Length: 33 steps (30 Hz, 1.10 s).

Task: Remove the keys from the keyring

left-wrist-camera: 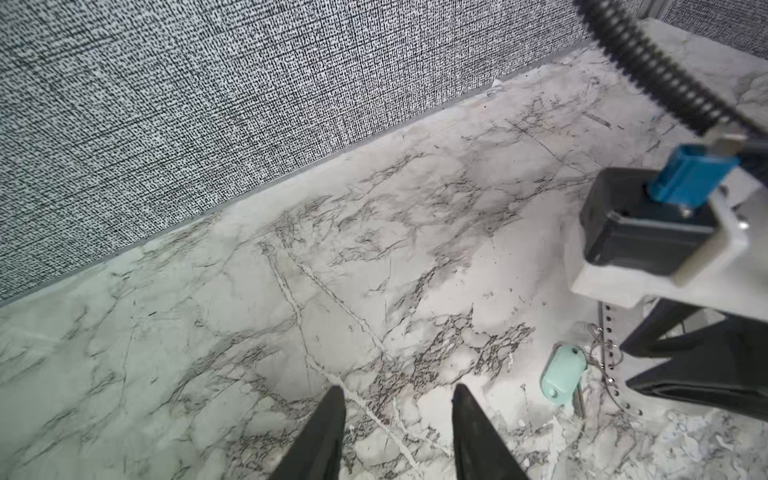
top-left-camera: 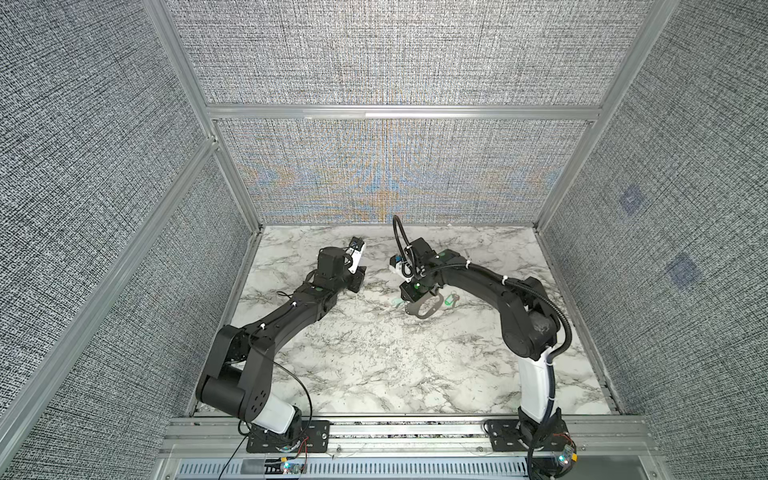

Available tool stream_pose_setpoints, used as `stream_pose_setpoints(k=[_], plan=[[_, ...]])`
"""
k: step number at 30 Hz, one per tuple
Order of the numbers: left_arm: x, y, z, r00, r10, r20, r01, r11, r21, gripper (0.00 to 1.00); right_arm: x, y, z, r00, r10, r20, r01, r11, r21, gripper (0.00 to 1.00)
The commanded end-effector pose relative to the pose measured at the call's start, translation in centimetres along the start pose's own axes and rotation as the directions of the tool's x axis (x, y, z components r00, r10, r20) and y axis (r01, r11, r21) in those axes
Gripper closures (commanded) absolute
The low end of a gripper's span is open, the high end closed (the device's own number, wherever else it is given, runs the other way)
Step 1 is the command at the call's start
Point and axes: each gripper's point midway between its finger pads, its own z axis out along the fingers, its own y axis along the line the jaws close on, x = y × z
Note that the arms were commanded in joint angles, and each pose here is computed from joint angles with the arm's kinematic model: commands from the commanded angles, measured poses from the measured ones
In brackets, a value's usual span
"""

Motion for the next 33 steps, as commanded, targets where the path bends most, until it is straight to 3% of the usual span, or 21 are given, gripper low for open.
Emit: stream_pose_setpoints(k=[1, 21, 33], plan=[[-0.1, 0.3, -0.1, 1.0, -0.005, 0.003, 0.005, 1.0, -0.014, 0.55, 0.5, -0.2, 0.2, 0.999, 0.032, -0.024, -0.031, 0.998, 0.048, 0.76], [0.8, 0.1, -0.4, 1.0, -0.023, -0.003, 0.023, 1.0, -0.008, 0.54, 1.9, -0.2, 2.6, 0.992, 0.062, -0.106, -0.046, 0.988, 0.146, 0.76], [0.9, 0.0, 0.0, 1.0, -0.024, -0.01, 0.024, 1.0, -0.002, 0.54, 2.5, -0.5, 2.9, 0.989, 0.056, -0.137, -0.033, 0.986, 0.164, 0.82]])
